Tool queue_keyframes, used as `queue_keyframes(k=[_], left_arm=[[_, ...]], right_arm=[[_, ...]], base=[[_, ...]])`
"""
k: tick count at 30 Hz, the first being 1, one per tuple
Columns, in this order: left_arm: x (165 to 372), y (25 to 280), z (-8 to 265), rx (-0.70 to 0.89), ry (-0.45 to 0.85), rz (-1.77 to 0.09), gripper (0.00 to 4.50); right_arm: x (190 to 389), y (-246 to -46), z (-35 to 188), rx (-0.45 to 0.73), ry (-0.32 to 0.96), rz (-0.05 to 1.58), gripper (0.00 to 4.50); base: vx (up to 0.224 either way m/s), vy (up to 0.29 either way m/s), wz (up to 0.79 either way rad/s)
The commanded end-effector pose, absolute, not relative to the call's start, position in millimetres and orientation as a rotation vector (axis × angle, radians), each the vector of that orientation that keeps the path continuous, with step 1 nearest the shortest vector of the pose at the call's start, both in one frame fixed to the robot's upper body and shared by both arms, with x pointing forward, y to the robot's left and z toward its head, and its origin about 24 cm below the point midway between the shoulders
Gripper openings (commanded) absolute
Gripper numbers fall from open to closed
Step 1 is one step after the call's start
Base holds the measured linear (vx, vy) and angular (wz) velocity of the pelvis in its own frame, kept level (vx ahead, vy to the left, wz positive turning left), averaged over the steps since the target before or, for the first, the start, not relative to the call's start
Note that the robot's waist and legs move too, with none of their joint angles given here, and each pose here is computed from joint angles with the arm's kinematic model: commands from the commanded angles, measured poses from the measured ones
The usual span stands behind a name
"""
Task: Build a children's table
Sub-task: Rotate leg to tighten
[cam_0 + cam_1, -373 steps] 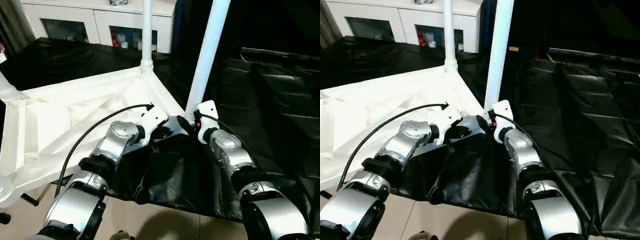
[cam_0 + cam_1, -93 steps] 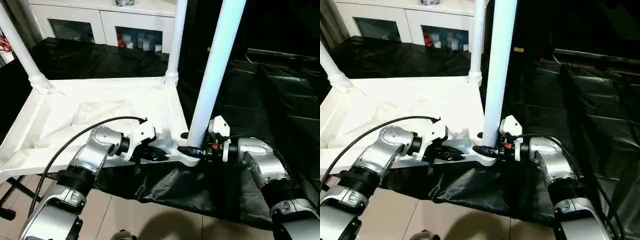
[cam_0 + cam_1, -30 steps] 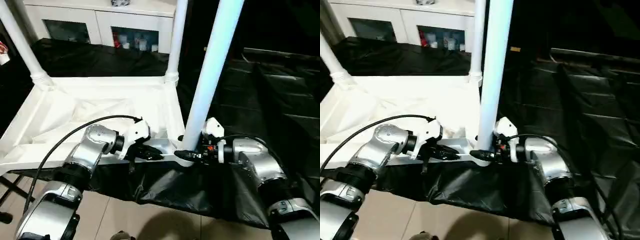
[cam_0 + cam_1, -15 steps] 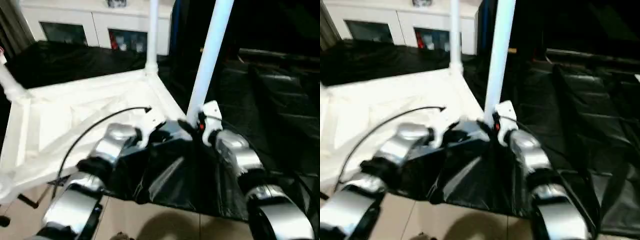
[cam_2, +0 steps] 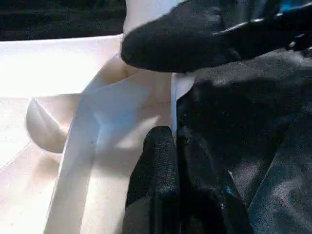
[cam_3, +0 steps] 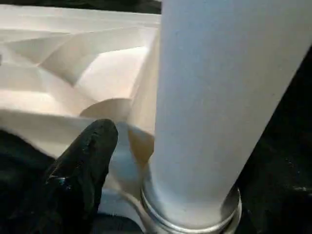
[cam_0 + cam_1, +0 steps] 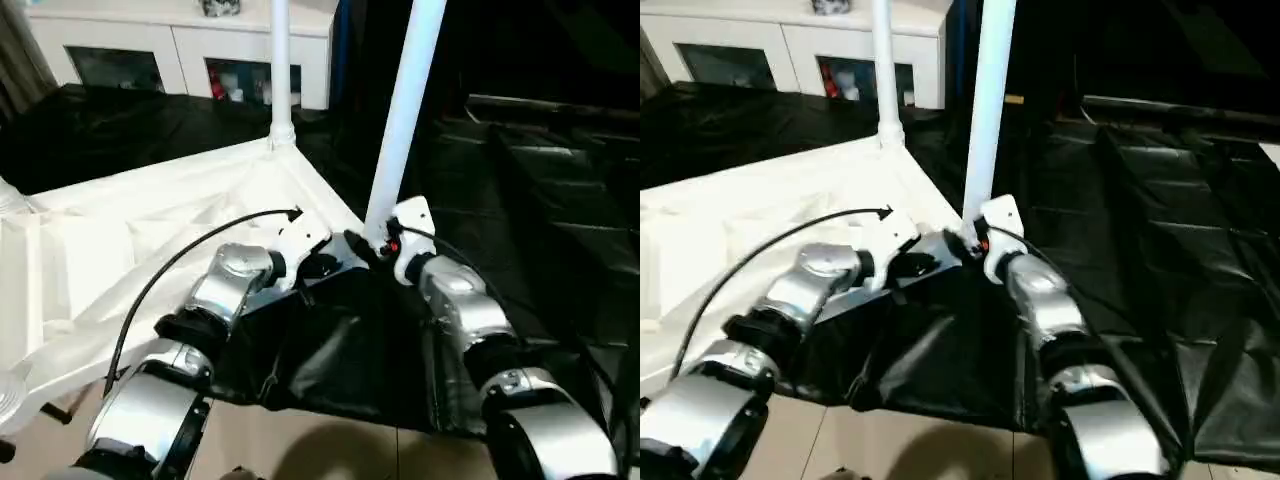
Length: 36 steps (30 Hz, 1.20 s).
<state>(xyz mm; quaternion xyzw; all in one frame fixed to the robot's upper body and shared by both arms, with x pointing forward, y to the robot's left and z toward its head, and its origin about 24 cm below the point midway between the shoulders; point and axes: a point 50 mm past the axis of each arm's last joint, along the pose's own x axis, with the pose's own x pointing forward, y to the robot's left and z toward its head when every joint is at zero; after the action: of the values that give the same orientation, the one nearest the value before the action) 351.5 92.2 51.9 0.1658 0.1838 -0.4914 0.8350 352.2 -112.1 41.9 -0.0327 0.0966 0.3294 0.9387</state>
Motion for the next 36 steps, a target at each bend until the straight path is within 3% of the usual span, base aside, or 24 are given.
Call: queue_keyframes(k=[1,5,11,20,24,36], left_arm=[[351.5,79.8,70.3,0.355,0.278,-1.136,0.00],[340.5,92.5,73.6,0.343,0.257,-1.290,0.00],[334.5,107.0,72.4,0.353,0.295,-1.365,0.00],[327.1,125.9,75.8,0.340,0.340,-1.451,0.00],[325.1,125.6,75.4,0.336,0.350,-1.471,0.00],[325.8,121.5,70.2,0.330,0.339,-1.410,0.00]], right_arm=[[336.9,-91.8,27.1,-0.096,0.260,0.877,3.77],[331.4,-108.8,28.0,-0.167,0.272,1.015,3.77],[325.9,-122.5,30.4,-0.198,0.288,1.136,3.77],[303.5,-138.7,32.3,-0.171,0.360,1.399,3.06],[300.1,-140.5,29.7,-0.183,0.383,1.421,2.64],[297.7,-130.4,23.2,-0.150,0.368,1.341,2.49]], base=[[0.000,0.000,0.00],[0.000,0.000,0.00],[0.000,0.000,0.00],[0.000,0.000,0.00],[0.000,0.000,0.00],[0.000,0.000,0.00]])
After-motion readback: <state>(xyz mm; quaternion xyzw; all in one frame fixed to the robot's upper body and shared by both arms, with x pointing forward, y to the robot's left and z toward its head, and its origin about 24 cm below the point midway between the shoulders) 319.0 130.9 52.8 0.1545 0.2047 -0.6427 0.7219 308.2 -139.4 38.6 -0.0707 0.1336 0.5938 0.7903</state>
